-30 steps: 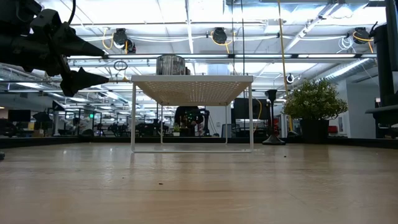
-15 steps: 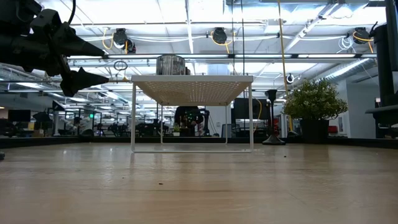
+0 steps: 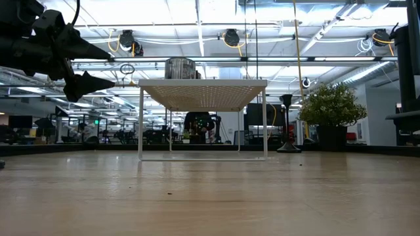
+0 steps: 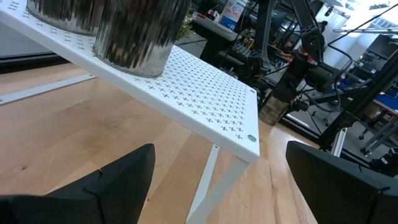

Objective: Pick & Place candle stick holders
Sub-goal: Put the silver scented candle on the shelf

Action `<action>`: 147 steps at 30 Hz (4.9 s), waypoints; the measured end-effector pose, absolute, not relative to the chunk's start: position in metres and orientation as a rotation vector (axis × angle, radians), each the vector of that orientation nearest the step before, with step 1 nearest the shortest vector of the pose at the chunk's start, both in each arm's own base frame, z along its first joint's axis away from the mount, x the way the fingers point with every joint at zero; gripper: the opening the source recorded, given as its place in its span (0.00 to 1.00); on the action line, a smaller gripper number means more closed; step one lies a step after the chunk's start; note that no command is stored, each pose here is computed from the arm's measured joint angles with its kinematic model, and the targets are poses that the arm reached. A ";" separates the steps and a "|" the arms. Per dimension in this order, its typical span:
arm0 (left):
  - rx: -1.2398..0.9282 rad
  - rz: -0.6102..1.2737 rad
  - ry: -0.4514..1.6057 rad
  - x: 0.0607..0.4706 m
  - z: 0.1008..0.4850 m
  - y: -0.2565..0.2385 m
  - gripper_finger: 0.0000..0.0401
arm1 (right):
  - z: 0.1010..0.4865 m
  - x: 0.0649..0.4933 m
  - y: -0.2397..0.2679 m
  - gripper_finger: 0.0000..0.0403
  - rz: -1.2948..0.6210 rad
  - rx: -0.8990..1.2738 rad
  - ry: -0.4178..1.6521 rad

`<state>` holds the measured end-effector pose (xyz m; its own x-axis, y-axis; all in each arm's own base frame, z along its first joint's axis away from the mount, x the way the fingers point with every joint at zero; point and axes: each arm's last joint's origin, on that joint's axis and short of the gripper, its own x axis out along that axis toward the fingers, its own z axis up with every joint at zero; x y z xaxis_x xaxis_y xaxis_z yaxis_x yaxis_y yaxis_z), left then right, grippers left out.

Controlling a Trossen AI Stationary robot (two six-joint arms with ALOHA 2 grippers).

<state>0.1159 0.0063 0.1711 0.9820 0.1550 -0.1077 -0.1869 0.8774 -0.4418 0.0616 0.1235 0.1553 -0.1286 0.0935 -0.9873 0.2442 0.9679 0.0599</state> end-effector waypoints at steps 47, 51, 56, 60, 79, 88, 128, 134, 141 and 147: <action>-0.468 0.182 0.069 0.116 0.171 0.006 0.91 | 0.158 0.074 0.116 0.93 -0.222 0.156 1.344; -0.467 0.181 0.069 0.116 0.171 0.006 0.91 | 0.158 0.074 0.116 0.90 -0.223 0.155 1.343; -0.467 0.182 0.069 0.116 0.171 0.006 0.91 | 0.158 0.075 0.115 0.86 -0.231 0.151 1.322; -0.467 0.181 0.070 0.116 0.171 0.006 0.91 | 0.158 0.075 0.115 0.90 -0.241 0.148 1.302; -0.468 0.181 0.069 0.116 0.171 0.006 0.91 | 0.159 0.077 0.115 0.94 -0.268 0.152 1.244; -0.468 0.181 0.069 0.116 0.171 0.006 0.91 | 0.160 0.080 0.113 0.94 -0.270 0.102 1.186; -0.467 0.181 0.070 0.116 0.171 0.006 0.91 | 0.163 0.084 0.112 0.93 -0.287 0.074 1.044; -0.468 0.180 0.070 0.116 0.171 0.006 0.91 | 0.165 0.084 0.111 0.93 -0.286 0.082 1.023; -0.467 0.181 0.070 0.116 0.171 0.006 0.91 | 0.165 0.083 0.110 0.93 -0.295 0.081 1.014; -0.467 0.181 0.069 0.116 0.171 0.006 0.91 | 0.165 0.084 0.110 0.93 -0.302 0.074 0.994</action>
<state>0.1158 0.0064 0.1711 0.9817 0.1571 -0.1077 -0.1888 0.8771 -0.4416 0.0839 0.1097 0.1652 0.5072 -0.2166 -0.8342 0.2834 0.9560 -0.0760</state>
